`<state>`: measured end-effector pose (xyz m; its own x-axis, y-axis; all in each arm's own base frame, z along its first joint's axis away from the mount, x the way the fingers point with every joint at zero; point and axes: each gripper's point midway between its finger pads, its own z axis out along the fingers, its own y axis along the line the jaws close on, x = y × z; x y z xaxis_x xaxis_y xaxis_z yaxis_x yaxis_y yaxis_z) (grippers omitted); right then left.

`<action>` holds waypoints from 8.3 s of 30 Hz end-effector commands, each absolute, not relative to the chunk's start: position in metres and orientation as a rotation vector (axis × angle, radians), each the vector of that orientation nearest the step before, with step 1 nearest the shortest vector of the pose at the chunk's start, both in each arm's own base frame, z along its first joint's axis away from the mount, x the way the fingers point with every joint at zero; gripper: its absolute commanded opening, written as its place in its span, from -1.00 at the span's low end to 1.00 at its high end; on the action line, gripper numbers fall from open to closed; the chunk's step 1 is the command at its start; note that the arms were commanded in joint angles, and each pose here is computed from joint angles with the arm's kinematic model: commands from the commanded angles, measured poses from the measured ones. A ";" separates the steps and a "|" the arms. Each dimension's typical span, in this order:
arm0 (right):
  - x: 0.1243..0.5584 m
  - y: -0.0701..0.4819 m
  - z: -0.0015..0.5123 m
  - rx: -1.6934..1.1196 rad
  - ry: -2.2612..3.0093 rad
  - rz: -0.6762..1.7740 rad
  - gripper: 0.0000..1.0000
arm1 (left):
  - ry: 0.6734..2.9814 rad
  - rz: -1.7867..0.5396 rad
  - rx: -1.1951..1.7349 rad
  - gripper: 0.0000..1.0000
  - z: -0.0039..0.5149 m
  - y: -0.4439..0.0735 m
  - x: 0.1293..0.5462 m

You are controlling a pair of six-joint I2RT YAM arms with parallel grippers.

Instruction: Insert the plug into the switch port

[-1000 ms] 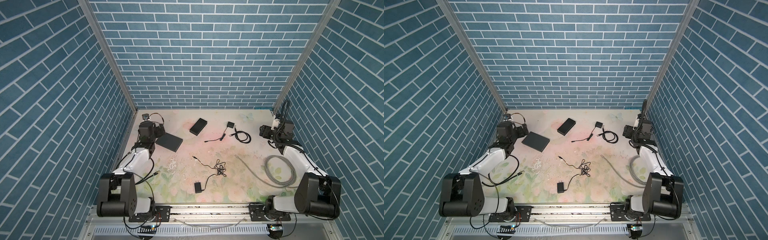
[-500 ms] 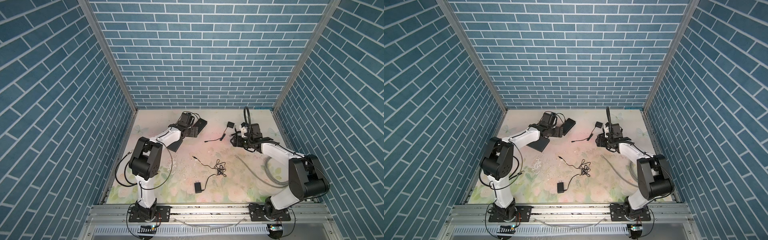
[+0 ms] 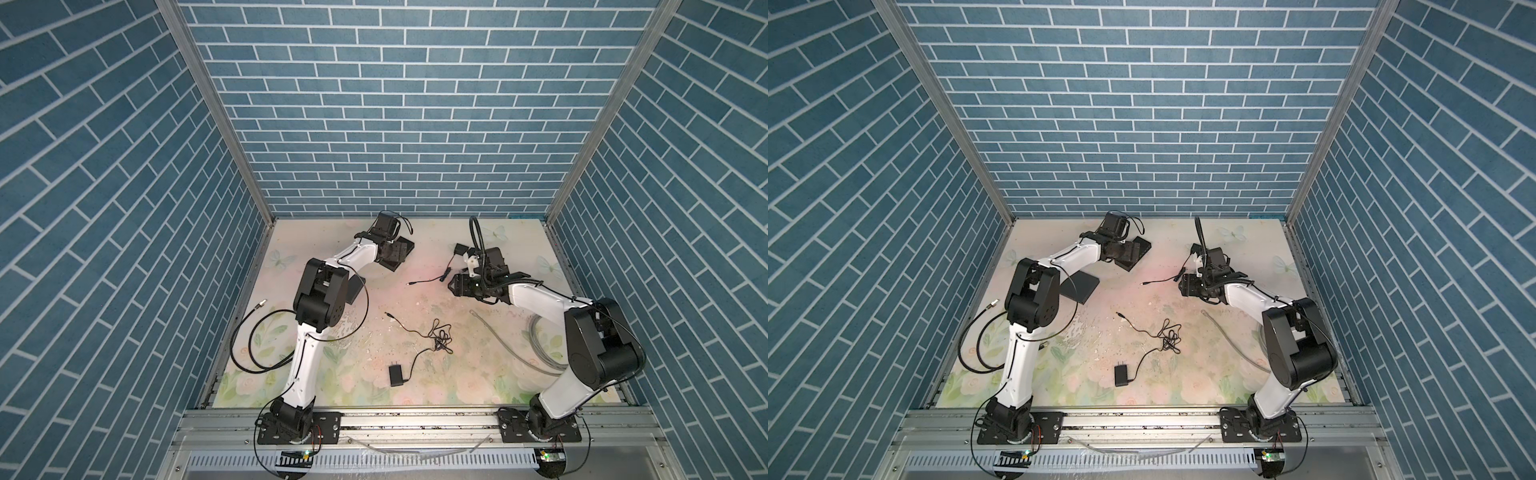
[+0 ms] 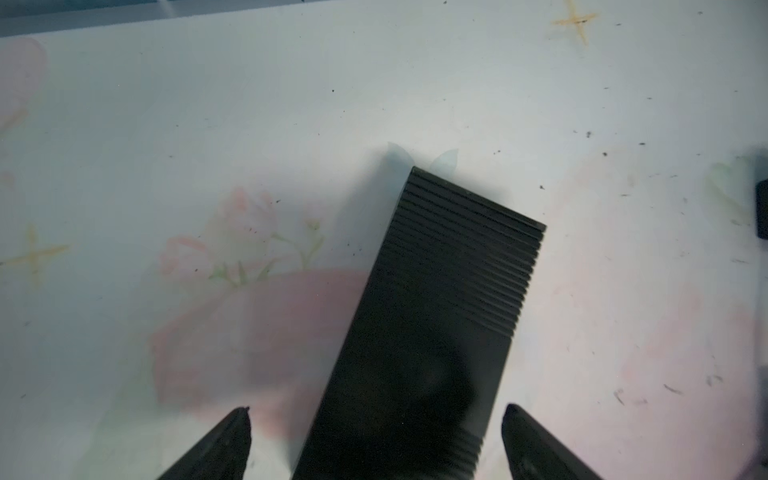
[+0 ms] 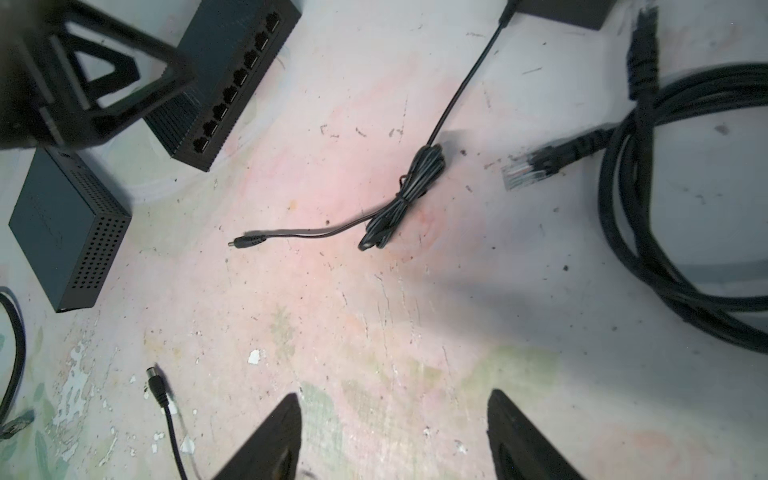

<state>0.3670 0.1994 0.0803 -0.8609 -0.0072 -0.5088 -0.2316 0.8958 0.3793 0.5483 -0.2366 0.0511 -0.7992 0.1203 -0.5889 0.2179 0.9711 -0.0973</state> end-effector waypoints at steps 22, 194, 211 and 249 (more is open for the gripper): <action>0.348 0.186 0.091 -0.247 2.589 0.490 0.46 | 2.650 0.015 0.821 0.35 0.006 -0.255 0.449; 0.351 0.293 0.069 -1.687 1.861 0.605 -1.00 | 2.635 -0.752 0.389 0.63 0.117 -0.256 0.391; 0.332 0.287 0.041 -1.873 1.792 0.543 -0.15 | 2.630 -0.700 0.114 0.63 0.125 -0.196 0.405; 0.328 0.300 0.058 -1.854 1.765 0.541 -1.00 | 2.591 -0.899 0.254 0.62 0.137 -0.229 0.391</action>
